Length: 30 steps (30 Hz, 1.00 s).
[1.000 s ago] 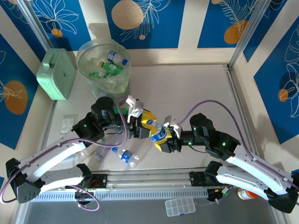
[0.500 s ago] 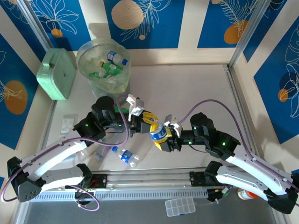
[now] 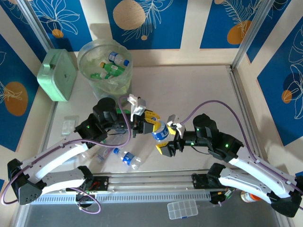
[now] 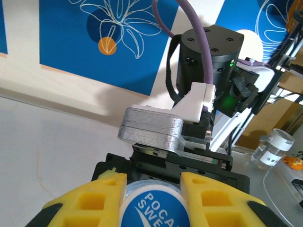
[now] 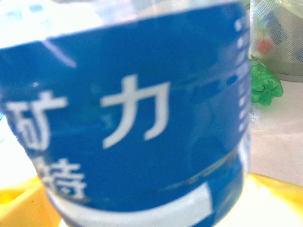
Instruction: Put the plastic bottles in the bin
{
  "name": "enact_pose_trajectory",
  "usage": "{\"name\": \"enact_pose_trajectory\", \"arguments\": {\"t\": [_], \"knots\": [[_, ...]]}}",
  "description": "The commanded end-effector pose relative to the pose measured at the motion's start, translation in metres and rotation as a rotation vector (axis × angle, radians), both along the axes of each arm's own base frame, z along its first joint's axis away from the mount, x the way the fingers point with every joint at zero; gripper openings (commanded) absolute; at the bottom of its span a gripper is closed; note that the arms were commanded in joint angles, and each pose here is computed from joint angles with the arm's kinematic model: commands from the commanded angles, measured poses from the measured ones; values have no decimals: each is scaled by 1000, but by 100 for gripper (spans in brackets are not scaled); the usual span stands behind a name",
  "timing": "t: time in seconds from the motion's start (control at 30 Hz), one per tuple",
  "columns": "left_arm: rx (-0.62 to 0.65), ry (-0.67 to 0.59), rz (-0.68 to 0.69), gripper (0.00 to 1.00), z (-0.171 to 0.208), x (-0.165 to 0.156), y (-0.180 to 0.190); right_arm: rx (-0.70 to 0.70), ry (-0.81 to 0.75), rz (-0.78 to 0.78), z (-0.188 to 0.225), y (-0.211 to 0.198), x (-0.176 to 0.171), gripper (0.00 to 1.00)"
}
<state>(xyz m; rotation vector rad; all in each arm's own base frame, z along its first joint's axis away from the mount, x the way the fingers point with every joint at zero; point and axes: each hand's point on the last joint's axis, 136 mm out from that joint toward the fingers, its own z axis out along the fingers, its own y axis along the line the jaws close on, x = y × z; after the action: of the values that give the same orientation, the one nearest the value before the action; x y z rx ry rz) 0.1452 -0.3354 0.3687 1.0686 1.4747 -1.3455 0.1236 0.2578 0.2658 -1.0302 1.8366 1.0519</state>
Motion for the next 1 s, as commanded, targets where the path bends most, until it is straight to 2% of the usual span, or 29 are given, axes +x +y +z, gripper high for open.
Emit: {"name": "enact_pose_trajectory", "arguments": {"t": [0.0,0.17,0.33,0.43,0.63,0.73,0.87,0.97], "knots": [[-23,-47,54,0,14,7,4,24,-7,-25,12,-6,2,91],[-45,-49,83,0,19,12,7,50,-6,-64,19,-12,9,91],[-67,-40,35,0,25,5,5,73,-35,-135,26,-24,18,92],[-58,-34,41,0,23,7,4,104,-51,-165,33,-31,20,99],[-65,-47,76,0,26,11,9,156,-30,-173,46,-37,19,99],[-48,-64,185,0,26,29,18,179,-18,-204,54,-42,23,99],[-18,-74,502,0,35,85,53,186,34,-322,56,-53,39,99],[-44,3,688,0,52,128,90,172,129,-373,54,-59,47,99]]}}
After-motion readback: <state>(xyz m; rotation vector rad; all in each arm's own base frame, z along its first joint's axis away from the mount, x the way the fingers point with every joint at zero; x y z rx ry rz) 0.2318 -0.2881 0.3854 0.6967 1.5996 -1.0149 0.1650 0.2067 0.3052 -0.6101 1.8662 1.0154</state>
